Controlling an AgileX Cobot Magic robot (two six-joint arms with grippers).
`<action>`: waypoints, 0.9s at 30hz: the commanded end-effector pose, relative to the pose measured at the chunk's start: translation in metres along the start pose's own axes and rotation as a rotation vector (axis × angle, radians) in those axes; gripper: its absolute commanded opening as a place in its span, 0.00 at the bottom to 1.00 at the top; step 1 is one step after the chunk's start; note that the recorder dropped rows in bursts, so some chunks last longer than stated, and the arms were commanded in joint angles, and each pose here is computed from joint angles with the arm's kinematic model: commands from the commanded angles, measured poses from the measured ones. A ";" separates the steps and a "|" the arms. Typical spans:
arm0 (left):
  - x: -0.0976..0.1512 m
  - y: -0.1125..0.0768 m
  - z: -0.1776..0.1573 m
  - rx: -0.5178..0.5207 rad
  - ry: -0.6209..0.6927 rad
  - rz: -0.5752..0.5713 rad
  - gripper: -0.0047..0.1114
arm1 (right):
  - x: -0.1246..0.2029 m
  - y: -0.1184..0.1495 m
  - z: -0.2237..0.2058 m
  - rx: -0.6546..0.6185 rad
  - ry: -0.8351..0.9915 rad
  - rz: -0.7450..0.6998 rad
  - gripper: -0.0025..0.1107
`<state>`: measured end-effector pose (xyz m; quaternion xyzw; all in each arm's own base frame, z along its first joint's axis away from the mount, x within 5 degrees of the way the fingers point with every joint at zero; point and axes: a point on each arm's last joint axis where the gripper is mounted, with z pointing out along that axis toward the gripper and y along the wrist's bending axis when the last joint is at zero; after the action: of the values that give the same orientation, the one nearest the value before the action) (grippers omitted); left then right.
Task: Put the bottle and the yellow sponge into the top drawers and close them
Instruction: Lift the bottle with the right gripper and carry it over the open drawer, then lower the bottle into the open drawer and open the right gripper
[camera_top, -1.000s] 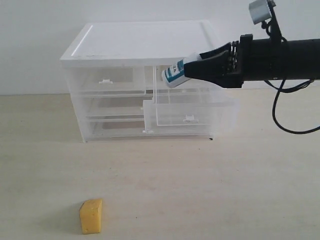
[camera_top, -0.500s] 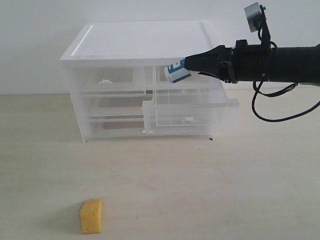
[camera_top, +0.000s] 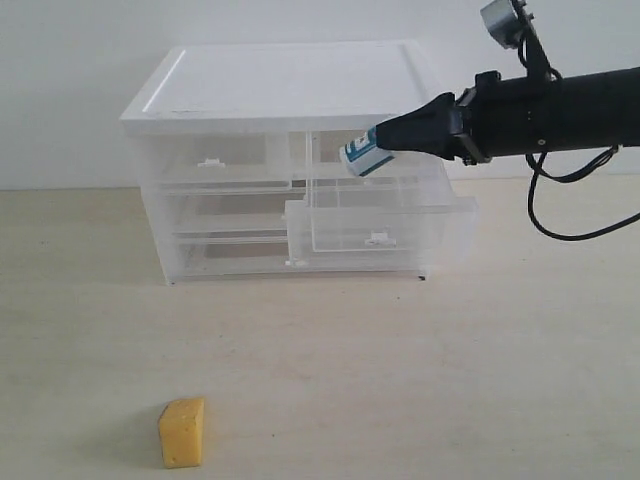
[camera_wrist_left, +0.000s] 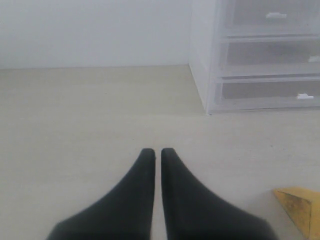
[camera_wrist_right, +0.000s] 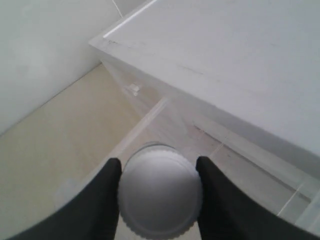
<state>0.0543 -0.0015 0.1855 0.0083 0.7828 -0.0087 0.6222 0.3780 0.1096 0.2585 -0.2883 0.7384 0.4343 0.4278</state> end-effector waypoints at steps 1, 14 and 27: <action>0.000 0.000 0.000 0.001 -0.008 -0.015 0.08 | -0.002 0.012 0.008 -0.035 0.014 -0.083 0.02; 0.000 0.000 0.000 0.001 -0.008 -0.015 0.08 | 0.001 0.009 0.023 0.119 0.050 -0.148 0.50; 0.000 0.000 0.000 0.001 -0.008 -0.015 0.08 | -0.043 0.060 -0.010 0.078 -0.041 -0.233 0.49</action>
<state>0.0543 -0.0015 0.1855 0.0083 0.7828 -0.0087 0.6222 0.3570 0.1279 0.3118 -0.3239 0.7237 0.3363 0.5082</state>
